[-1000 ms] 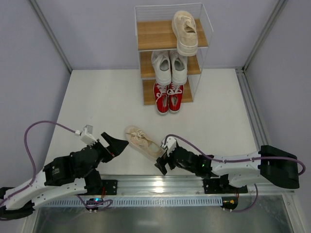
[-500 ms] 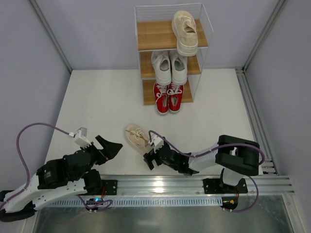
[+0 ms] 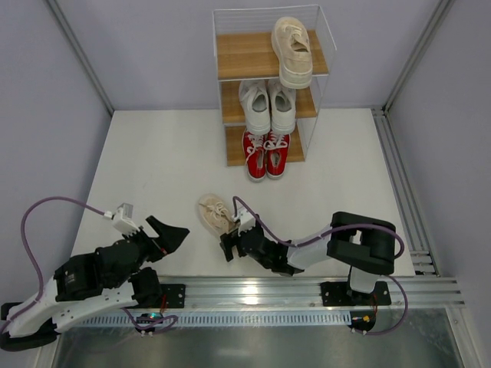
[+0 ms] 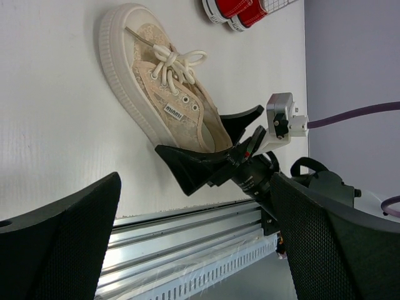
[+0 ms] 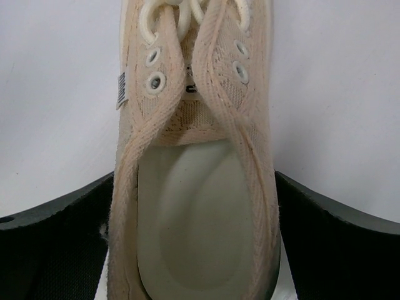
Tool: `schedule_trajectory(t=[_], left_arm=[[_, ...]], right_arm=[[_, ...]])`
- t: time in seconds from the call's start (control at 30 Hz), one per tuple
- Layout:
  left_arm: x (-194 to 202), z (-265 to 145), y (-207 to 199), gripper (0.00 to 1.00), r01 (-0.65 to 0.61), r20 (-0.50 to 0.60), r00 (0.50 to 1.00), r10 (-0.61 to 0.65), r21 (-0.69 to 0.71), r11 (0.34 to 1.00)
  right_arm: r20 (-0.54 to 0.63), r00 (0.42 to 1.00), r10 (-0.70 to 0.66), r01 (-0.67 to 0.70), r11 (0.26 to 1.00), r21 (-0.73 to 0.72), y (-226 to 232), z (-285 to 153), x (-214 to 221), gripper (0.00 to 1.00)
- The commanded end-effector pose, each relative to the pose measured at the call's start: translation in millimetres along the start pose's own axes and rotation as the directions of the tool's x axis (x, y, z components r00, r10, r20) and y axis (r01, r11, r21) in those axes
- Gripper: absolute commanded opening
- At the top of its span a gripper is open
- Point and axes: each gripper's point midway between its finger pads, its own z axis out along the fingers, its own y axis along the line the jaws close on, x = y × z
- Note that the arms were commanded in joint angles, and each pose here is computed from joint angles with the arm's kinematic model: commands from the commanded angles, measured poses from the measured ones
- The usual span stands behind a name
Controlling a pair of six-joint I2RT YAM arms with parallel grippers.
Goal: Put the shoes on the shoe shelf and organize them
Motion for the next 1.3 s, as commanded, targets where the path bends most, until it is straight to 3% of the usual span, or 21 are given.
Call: schedule_trajectory(t=[0.0,0.37,0.47,0.57,0.6,0.67,0.7,0.73,0.9,1.27], left_arm=[[-13,-6,-1,1.0,0.009,0.042,0.999,-0.01,0.009,1.0],[-17,-10,6,1.0,0.019,0.061,0.998,-0.02,0.008,1.0],[-19,-11,6,1.0,0.031,0.067,0.997,-0.033,0.019,0.999],[-19,-12,7,1.0,0.034,0.071,0.997,-0.035,0.019,0.999],[-20,-12,7,1.0,0.037,0.073,0.997,-0.039,0.021,0.999],[-20,-13,8,1.0,0.038,0.072,0.997,-0.039,0.02,0.999],[-20,-13,9,1.0,0.037,0.074,0.997,-0.038,0.019,0.999],[-20,-13,10,1.0,0.037,0.073,0.997,-0.038,0.016,0.999],[-21,-15,13,1.0,0.046,0.075,0.996,-0.047,0.014,0.999],[-24,-18,15,1.0,0.053,0.086,0.995,-0.054,0.014,0.998]], right_arm=[[-0.005,0.998,0.063,-0.063,0.998,0.016,16,5,2,1.0],[-0.194,0.981,-0.009,0.051,0.976,0.21,-5,-3,47,1.0],[-0.227,0.974,-0.02,0.072,0.972,0.222,-9,-6,53,0.94],[-0.238,0.971,-0.021,0.074,0.974,0.216,-10,-9,55,0.71],[-0.237,0.971,-0.017,0.069,0.975,0.212,-8,-10,53,0.51],[-0.254,0.967,-0.026,0.079,0.976,0.201,-7,-10,55,0.32],[-0.255,0.967,-0.027,0.079,0.977,0.196,-5,-11,53,0.13],[-0.25,0.968,-0.023,0.073,0.979,0.192,-4,-11,50,0.05],[-0.208,0.978,-0.022,0.059,0.983,0.173,-1,-22,27,0.04],[0.031,0.998,-0.048,0.045,0.994,0.096,10,-82,-107,0.04]])
